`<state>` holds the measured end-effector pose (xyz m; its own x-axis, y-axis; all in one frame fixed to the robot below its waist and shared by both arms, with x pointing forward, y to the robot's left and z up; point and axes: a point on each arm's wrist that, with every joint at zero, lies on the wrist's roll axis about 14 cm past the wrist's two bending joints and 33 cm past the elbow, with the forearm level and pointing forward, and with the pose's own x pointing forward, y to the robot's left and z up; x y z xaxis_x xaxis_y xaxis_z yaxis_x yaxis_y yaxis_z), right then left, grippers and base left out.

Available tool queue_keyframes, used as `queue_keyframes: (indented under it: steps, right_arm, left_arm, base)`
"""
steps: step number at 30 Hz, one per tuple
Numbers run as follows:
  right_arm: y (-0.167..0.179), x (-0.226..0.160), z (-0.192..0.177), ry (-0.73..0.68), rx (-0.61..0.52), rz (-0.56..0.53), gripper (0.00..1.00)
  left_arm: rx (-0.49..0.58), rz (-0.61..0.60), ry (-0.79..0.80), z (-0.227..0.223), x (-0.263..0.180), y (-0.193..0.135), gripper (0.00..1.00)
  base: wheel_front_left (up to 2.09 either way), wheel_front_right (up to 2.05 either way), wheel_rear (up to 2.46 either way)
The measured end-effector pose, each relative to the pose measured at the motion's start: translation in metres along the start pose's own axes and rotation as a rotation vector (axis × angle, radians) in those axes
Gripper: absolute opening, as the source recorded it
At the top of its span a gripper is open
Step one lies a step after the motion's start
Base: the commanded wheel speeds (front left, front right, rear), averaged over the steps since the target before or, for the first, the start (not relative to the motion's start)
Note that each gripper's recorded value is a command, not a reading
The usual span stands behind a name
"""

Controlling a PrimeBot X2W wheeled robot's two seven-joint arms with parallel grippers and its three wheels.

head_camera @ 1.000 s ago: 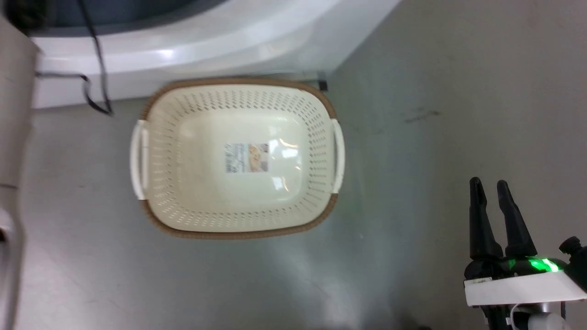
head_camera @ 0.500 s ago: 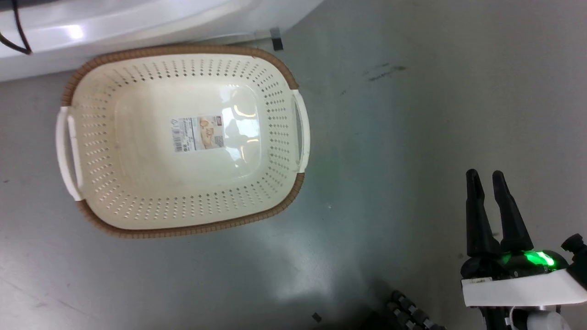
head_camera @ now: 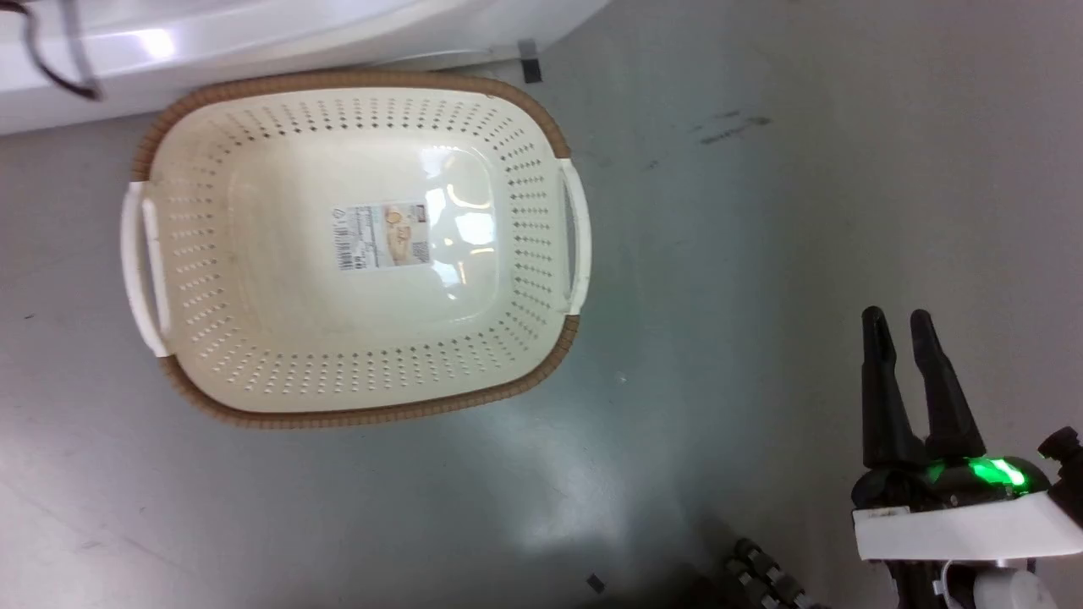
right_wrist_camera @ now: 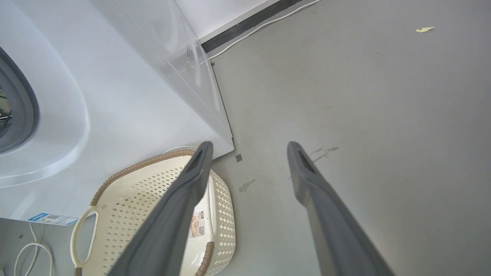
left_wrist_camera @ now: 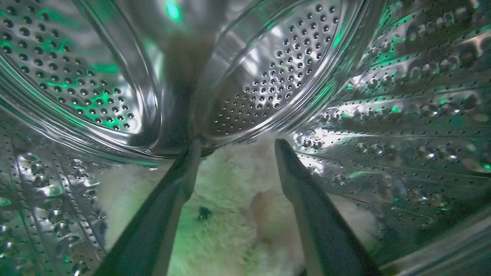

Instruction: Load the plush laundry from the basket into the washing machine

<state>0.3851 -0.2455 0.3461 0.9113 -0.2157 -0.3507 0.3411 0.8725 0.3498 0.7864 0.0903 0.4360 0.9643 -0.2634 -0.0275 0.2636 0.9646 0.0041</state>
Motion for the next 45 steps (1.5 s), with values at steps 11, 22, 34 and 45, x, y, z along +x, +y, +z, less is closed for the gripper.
queue_keyframes:
  steps: [11, 22, 34, 45]
  right_arm:
    - [0.024, 0.010, 0.018, -0.063, -0.003, 0.085, 1.00]
    - [0.055, 0.006, 0.043, -0.134, -0.026, 0.186, 1.00]
    - [0.088, -0.025, 0.072, -0.215, -0.067, 0.296, 1.00]
    - [0.107, -0.069, 0.095, -0.295, -0.092, 0.380, 1.00]
  left_arm:
    - [-0.074, -0.034, -0.023, 0.021, -0.036, -0.016, 1.00]
    - [-0.081, -0.026, -0.043, 0.055, -0.096, -0.021, 1.00]
    - [-0.113, 0.052, -0.099, 0.105, -0.184, -0.010, 1.00]
    - [-0.082, 0.107, -0.159, 0.132, -0.275, -0.009, 1.00]
  base:
    - [0.00, 0.00, 0.00]
    - [0.00, 0.00, 0.00]
    - [0.00, 0.00, 0.00]
    - [0.00, 0.00, 0.00]
